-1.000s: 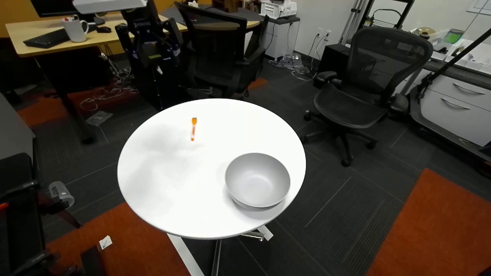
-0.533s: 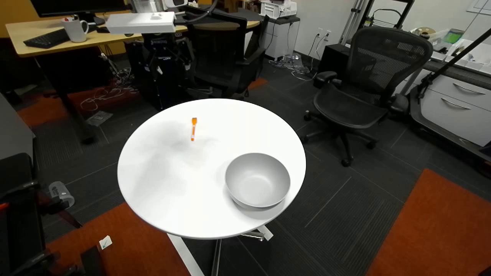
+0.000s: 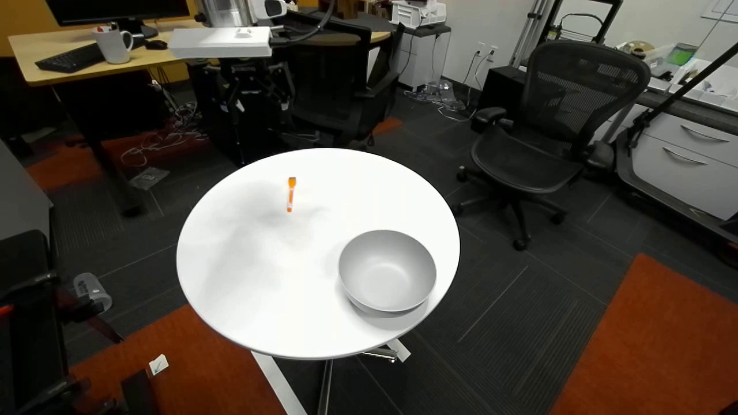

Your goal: Put the thing on the table inside the bowl

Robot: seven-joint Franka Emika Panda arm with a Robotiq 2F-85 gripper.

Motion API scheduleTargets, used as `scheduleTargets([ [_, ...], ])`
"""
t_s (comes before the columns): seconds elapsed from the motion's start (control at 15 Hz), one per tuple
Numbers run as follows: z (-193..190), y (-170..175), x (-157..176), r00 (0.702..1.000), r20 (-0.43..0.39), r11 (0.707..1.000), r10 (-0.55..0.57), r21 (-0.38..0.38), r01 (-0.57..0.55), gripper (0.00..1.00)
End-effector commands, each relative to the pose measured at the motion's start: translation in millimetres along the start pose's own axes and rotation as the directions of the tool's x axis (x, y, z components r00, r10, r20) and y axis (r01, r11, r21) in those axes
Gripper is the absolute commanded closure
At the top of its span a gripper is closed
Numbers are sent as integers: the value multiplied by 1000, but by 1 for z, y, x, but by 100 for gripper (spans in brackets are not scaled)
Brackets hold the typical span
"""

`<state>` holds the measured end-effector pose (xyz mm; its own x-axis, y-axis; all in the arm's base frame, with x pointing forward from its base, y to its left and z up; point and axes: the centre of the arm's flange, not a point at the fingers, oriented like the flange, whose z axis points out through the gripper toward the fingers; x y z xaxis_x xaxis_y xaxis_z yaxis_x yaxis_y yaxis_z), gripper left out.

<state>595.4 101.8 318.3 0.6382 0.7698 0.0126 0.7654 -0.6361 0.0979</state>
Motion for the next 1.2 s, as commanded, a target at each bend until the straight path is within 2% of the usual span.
scheduleTargets([
  [0.0, 3, 7, 2, 1000, -6, 1000, 1, -5, -1, 0],
  [0.6, 64, 55, 18, 998, 4, 996, -69, 61, 69, 0],
  [1.13, 118, 63, 33, 990, -9, 985, -140, 104, 140, 0],
])
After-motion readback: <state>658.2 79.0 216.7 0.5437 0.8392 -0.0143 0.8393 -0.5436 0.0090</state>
